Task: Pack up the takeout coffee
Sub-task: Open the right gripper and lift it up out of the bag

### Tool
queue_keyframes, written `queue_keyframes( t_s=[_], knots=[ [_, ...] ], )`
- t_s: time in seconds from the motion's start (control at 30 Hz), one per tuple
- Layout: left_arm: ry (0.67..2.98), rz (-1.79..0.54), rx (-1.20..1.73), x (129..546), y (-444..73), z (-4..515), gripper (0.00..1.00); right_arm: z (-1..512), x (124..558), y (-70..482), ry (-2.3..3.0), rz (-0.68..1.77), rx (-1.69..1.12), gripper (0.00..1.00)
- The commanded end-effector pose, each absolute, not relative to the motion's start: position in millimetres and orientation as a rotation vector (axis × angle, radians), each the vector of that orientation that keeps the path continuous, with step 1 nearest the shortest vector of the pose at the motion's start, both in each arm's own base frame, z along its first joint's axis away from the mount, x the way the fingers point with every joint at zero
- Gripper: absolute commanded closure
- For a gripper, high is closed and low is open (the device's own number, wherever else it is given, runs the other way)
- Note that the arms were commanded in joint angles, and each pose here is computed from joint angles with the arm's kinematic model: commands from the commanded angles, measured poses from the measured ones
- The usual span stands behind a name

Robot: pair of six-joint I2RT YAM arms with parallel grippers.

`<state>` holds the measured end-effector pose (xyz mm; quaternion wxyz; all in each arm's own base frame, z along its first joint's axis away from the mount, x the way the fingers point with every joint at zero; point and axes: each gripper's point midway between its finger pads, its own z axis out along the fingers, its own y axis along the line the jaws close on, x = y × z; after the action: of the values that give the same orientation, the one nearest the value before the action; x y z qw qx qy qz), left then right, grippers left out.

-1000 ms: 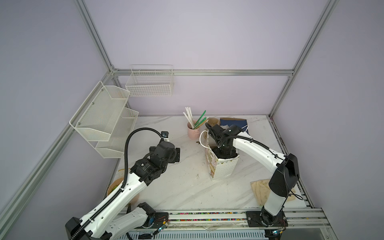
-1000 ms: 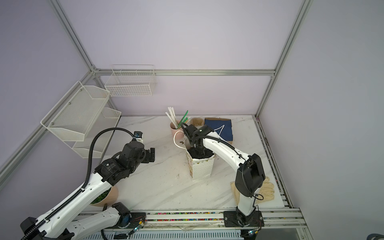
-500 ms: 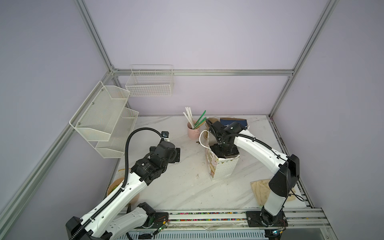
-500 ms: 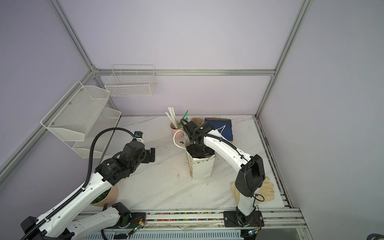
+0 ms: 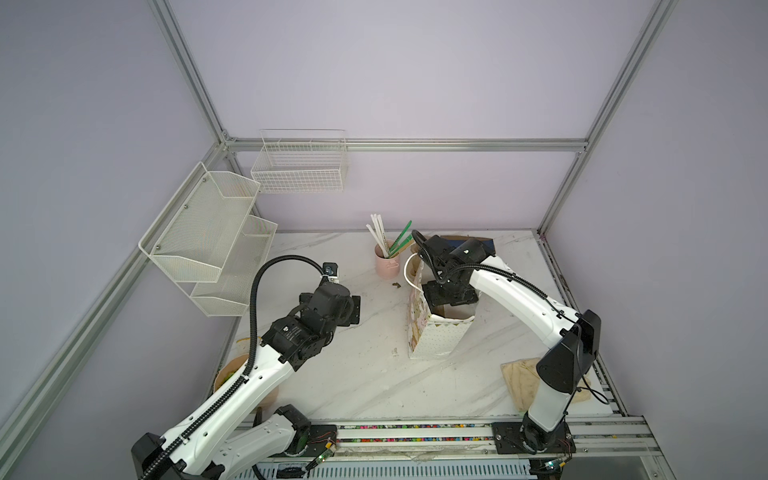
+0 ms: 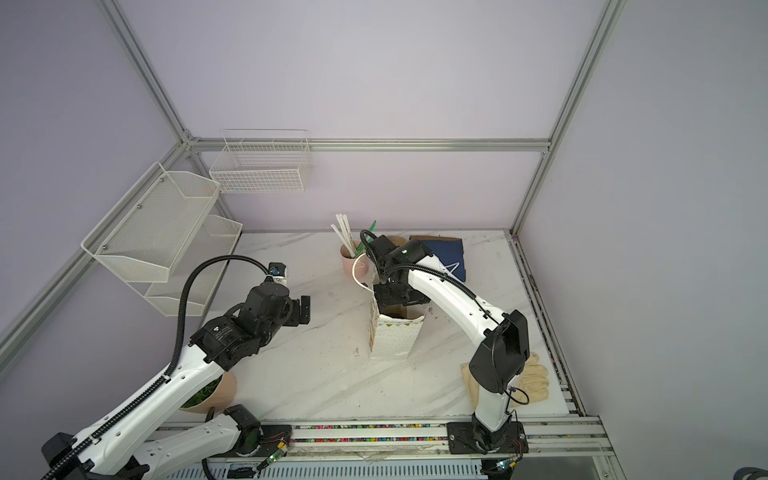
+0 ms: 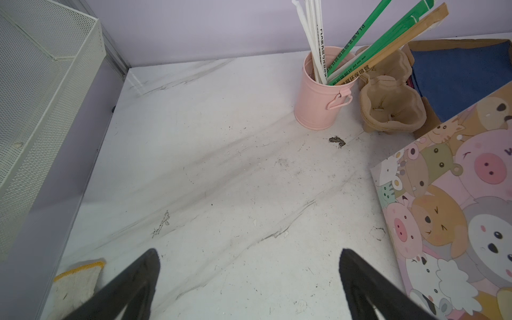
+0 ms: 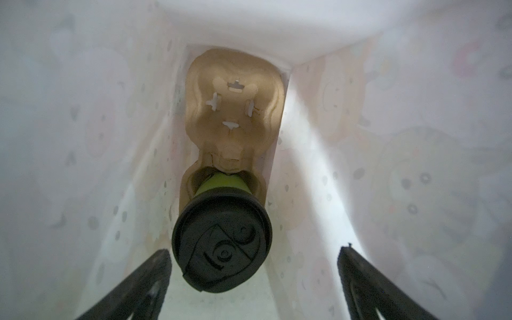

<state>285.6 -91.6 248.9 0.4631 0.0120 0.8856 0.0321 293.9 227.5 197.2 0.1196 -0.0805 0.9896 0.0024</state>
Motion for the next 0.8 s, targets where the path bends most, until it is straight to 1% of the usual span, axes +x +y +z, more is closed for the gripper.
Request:
queue_keyframes(
  t_s=[0.0, 0.1, 0.4, 0.6, 0.77],
  knots=[
    [2.16, 0.084, 0.035, 288, -91, 255, 0.0, 201, 296, 220, 2.893, -0.049, -0.212, 0.03],
    [2.16, 0.083, 0.035, 288, -91, 255, 0.0, 209, 300, 228, 2.871, 0.007, -0.214, 0.03],
    [2.162, 0.085, 0.036, 288, -91, 254, 0.0, 236, 312, 238, 2.8, 0.077, -0.186, 0.03],
    [2.162, 0.081, 0.033, 288, -91, 254, 0.0, 264, 321, 243, 2.72, 0.139, -0.169, 0.03],
    [2.156, 0.078, 0.03, 289, -91, 254, 0.0, 299, 329, 251, 2.621, 0.222, -0.187, 0.03]
  ],
)
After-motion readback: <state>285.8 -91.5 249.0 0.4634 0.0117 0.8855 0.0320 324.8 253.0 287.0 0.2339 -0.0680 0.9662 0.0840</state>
